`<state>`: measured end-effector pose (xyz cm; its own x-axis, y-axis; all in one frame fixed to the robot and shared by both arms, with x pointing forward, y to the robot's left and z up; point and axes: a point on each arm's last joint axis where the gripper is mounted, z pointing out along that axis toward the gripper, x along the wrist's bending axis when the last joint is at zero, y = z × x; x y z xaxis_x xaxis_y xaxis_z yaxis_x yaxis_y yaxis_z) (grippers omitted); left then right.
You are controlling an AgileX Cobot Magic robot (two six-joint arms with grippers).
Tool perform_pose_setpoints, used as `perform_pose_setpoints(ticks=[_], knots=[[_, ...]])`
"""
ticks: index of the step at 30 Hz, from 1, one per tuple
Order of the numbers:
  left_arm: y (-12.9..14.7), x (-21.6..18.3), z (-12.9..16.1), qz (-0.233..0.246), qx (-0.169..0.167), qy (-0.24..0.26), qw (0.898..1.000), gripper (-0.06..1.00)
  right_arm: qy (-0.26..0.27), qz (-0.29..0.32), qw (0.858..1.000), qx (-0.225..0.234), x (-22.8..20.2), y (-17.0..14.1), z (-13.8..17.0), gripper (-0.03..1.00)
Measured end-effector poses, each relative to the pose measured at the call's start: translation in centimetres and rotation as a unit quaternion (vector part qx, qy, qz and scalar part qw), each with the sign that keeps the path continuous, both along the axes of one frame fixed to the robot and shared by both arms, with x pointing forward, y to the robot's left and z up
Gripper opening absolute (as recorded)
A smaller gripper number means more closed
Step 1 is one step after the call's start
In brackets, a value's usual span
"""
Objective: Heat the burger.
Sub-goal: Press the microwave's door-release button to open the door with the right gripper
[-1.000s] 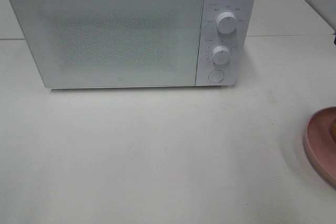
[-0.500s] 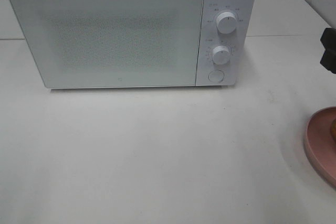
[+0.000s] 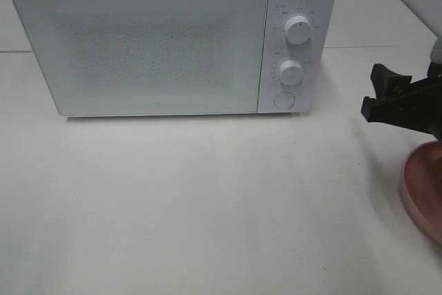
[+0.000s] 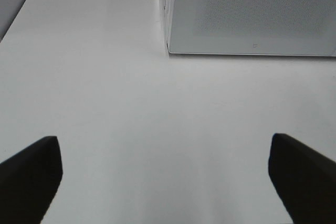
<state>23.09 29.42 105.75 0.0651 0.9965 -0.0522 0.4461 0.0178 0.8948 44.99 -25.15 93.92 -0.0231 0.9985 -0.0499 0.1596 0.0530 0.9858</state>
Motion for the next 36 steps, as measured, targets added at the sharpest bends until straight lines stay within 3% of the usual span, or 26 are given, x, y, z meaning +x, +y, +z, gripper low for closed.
perform_pose_setpoints(ticks=[11,19,28,33,36], knots=[[0.0,0.0,0.0,0.0,0.0,0.0,1.0,0.99,0.071,-0.008,0.997,0.001,-1.3,3.6,-3.2,0.72],[0.0,0.0,0.0,0.0,0.0,0.0,1.0,0.99,0.069,-0.001,0.998,0.011,-0.5,5.8,-3.4,0.72],[0.0,0.0,0.0,0.0,0.0,0.0,1.0,0.99,0.066,-0.002,0.998,0.019,-0.3,6.1,-3.3,0.72],[0.0,0.0,0.0,0.0,0.0,0.0,1.0,0.99,0.067,-0.013,0.996,0.064,-0.3,6.1,-3.3,0.68],[0.0,0.0,0.0,0.0,0.0,0.0,1.0,0.99,0.067,-0.025,0.99,0.12,-0.3,6.1,-3.3,0.61]])
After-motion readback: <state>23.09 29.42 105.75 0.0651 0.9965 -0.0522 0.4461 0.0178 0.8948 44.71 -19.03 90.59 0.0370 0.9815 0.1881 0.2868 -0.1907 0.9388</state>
